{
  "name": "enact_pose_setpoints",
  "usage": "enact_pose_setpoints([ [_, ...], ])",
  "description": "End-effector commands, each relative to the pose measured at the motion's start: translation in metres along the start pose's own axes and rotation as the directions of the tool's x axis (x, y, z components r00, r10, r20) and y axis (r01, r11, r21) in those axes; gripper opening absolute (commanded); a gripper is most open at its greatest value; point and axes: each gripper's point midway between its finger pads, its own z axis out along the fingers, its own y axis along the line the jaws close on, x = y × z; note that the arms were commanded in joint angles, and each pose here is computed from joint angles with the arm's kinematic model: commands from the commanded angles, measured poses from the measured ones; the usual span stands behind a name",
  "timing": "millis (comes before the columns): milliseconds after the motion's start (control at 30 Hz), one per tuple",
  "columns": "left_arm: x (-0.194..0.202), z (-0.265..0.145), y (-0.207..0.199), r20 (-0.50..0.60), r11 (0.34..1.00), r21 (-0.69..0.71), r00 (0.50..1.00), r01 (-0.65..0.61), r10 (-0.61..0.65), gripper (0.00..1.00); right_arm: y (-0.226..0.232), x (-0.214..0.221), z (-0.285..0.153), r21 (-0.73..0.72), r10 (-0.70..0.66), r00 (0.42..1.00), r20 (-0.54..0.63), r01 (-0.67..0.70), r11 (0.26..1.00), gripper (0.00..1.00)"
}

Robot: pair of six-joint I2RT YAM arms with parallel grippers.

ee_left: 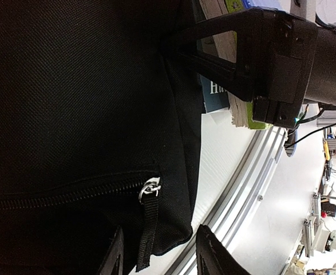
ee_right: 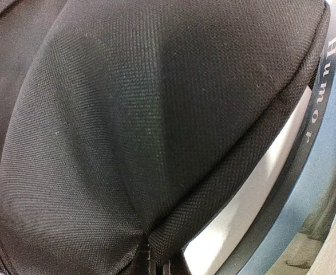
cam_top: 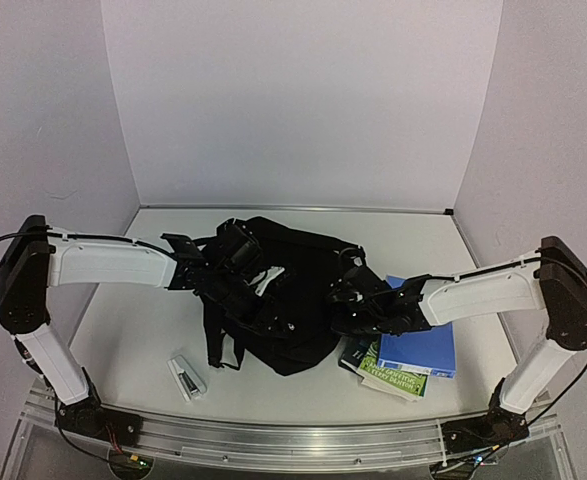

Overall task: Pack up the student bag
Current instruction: Zip the student bag at the center of the board.

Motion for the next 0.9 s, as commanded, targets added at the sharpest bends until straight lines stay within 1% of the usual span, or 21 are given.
enact_pose_setpoints([
  [0, -0.014, -0.003, -0.015, 0.021, 0.999, 0.038, 0.999, -0.039, 0.038, 0.40, 0.015, -0.021, -0.005, -0.051, 0.030, 0.997, 0.066, -0.027, 0.998, 0.00],
  [167, -0.013, 0.002, -0.014, 0.005, 0.999, 0.041, 1.000, -0.030, 0.030, 0.31, 0.014, -0.020, -0.005, -0.052, 0.033, 0.997, 0.068, -0.029, 0.998, 0.00],
  [333, -0.013, -0.001, -0.013, 0.014, 0.999, 0.026, 0.999, -0.035, 0.035, 0.11, 0.012, -0.023, -0.009, -0.058, 0.041, 0.996, 0.081, -0.036, 0.998, 0.00],
  [433, -0.016, -0.006, -0.011, 0.032, 0.999, -0.006, 0.999, -0.033, 0.033, 0.04, 0.010, -0.023, -0.008, -0.053, 0.039, 0.996, 0.082, -0.035, 0.998, 0.00],
  [533, -0.019, -0.011, -0.004, 0.046, 0.998, -0.057, 0.999, -0.021, 0.024, 0.01, 0.008, -0.021, -0.006, -0.043, 0.038, 0.996, 0.080, -0.034, 0.998, 0.00],
  [700, -0.022, -0.019, 0.011, 0.053, 0.987, -0.158, 0.999, -0.001, 0.009, 0.00, 0.003, -0.021, -0.006, -0.035, 0.039, 0.996, 0.085, -0.036, 0.999, 0.00],
  [867, -0.026, -0.031, 0.027, 0.078, 0.980, -0.191, 0.996, 0.052, -0.038, 0.00, -0.001, -0.021, -0.008, -0.029, 0.043, 0.995, 0.090, -0.041, 0.999, 0.00],
])
